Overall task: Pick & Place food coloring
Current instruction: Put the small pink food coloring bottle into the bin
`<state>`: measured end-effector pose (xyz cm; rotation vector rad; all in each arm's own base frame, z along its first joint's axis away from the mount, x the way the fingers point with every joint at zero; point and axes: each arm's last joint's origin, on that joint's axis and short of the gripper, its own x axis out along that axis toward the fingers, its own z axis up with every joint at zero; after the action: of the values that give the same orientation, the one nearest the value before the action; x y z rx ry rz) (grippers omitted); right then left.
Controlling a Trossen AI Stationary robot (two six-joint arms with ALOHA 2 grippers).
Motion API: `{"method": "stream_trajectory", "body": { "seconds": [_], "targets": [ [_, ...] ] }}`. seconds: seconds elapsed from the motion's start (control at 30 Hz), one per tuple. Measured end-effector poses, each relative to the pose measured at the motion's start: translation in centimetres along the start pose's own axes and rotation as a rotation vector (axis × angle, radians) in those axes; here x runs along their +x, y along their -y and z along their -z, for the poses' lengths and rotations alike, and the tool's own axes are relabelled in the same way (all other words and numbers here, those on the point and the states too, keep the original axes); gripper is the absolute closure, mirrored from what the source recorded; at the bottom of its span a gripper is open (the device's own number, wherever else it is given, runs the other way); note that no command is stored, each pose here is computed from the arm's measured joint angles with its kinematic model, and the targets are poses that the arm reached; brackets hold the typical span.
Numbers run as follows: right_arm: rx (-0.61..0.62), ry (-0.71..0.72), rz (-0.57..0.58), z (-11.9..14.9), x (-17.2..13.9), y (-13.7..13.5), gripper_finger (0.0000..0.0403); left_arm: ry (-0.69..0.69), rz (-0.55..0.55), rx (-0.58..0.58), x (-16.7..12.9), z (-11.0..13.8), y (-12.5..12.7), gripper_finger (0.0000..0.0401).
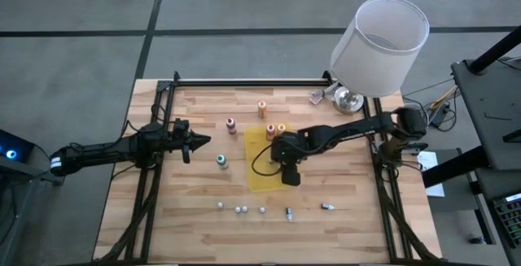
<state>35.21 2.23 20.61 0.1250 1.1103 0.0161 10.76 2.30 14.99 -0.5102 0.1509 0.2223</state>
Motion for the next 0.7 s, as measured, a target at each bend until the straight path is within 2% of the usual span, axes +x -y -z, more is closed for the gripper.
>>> {"method": "stream_trajectory", "body": {
  "seconds": [0.27,0.53,0.7],
  "targets": [
    [-0.040,0.177,-0.045,0.4,-4.5,-1.4,0.0243,0.000,0.000,0.000,0.0,0.0,0.0,0.0401],
    [-0.058,0.309,-0.104,4.1,-7.0,-2.4,0.0239,-0.001,0.000,0.000,0.0,0.0,0.0,0.0401],
    [-0.076,0.340,-0.131,6.8,-8.4,-2.5,0.0238,-0.001,-0.001,0.000,0.0,0.0,0.0,0.0401]
  ]
}}
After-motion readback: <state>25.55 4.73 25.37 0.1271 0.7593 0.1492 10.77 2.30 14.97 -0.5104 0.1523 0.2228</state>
